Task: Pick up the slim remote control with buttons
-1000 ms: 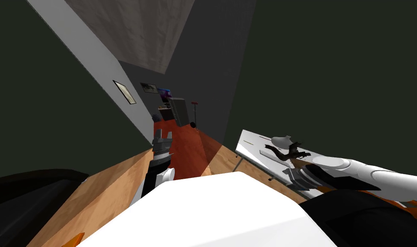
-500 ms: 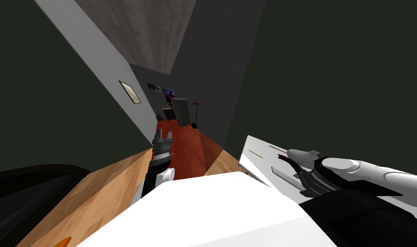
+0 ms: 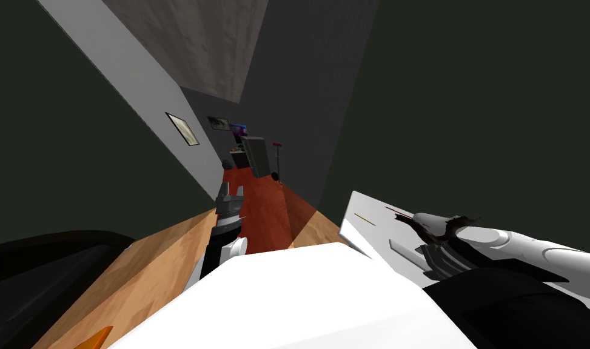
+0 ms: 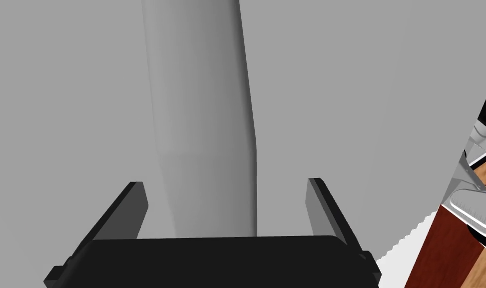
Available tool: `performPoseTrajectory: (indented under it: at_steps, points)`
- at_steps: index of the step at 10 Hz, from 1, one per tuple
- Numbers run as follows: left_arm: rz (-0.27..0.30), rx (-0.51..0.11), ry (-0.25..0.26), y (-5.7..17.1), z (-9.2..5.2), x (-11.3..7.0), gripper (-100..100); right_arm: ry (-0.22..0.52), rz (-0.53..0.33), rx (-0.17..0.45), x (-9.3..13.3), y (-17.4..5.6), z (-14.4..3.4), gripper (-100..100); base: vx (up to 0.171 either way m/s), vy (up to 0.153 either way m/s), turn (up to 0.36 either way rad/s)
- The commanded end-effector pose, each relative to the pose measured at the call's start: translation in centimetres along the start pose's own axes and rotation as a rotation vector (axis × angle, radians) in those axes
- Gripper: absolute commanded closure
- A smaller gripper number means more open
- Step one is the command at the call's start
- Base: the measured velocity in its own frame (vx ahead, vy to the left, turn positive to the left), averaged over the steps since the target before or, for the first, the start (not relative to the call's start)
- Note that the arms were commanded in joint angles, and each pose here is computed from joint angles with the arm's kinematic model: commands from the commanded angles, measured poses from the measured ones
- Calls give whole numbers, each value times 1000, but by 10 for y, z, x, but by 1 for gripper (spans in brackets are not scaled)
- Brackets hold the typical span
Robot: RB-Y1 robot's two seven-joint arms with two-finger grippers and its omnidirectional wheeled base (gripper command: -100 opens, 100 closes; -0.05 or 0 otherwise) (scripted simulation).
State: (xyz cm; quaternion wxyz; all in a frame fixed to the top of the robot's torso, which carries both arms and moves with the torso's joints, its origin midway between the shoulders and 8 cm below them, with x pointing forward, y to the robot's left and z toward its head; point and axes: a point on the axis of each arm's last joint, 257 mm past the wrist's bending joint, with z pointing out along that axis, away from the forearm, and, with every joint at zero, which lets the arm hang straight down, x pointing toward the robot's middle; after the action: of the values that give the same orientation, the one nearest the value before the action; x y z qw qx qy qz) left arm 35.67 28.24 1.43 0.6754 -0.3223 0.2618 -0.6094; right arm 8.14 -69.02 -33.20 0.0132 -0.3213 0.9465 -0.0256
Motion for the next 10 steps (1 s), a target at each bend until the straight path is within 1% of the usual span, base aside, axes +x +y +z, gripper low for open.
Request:
performPoseTrajectory:
  at_steps: [1,5,6,7,8,10]
  points:
    - [0,0,0,0,0,0,0,0,0,0,0,0,0,100,0,0,0]
    - [0,0,0,0,0,0,0,0,0,0,0,0,0,100,0,0,0]
    - [0,0,0,0,0,0,0,0,0,0,0,0,0,0,0,0,0]
    - [0,0,0,0,0,0,0,21,5,50,6,-24,-19,-100,0,7,-104]
    - [0,0,0,0,0,0,0,26,9,64,8,-30,-25,-100,0,12,-144]
    - [0,0,0,0,0,0,0,46,33,122,17,-54,-47,-100,10,10,-175]
